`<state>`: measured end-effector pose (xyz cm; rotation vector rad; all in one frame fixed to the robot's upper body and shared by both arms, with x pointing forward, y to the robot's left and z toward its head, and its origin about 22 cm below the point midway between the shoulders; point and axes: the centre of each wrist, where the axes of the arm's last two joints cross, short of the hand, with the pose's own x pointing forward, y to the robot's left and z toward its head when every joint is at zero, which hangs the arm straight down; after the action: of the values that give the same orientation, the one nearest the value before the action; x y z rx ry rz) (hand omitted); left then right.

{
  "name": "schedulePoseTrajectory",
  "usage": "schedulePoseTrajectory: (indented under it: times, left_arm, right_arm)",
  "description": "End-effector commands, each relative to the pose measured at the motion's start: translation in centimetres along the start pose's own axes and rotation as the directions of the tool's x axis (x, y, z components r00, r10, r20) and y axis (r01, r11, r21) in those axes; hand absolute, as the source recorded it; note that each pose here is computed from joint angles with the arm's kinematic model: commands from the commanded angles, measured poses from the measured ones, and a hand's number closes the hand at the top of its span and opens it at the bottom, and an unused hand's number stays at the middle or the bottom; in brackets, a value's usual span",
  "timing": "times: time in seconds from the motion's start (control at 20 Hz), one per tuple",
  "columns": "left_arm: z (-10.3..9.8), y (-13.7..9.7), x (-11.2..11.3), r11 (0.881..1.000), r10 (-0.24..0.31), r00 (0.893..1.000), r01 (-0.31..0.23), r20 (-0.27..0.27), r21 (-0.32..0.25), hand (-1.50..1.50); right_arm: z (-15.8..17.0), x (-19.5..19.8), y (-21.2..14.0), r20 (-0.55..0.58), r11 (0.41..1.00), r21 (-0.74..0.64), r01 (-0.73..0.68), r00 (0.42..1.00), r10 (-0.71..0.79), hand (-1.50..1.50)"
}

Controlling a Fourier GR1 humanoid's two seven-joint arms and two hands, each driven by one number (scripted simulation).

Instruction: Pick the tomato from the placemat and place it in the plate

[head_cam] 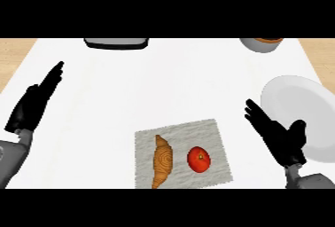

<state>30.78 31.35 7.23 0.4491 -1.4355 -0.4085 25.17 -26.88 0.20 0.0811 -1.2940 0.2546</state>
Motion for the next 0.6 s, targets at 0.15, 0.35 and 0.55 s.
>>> schedulePoseTrajectory:
  times: [0.15, 0.35, 0.55]
  left_arm:
    - [3.5, -4.2, -5.8, 0.966, 0.257, 0.937, -0.255, -0.236, 0.036, 0.0]
    - [4.8, -7.7, -6.9, 0.907, 0.406, 0.856, -0.419, -0.319, 0.028, 0.0]
    - [5.8, -9.9, -6.7, 0.868, 0.478, 0.817, -0.497, -0.323, 0.026, 0.0]
  right_arm:
    - [1.5, 3.9, -4.3, 0.18, 0.865, -0.501, 0.03, 0.981, 0.07, 1.5]
    - [5.7, 0.8, -11.0, -0.167, 0.564, -0.775, -0.285, 0.953, 0.253, 1.5]
    - [6.4, -0.4, -6.4, -0.005, 0.361, -0.929, -0.082, 0.978, 0.209, -1.5]
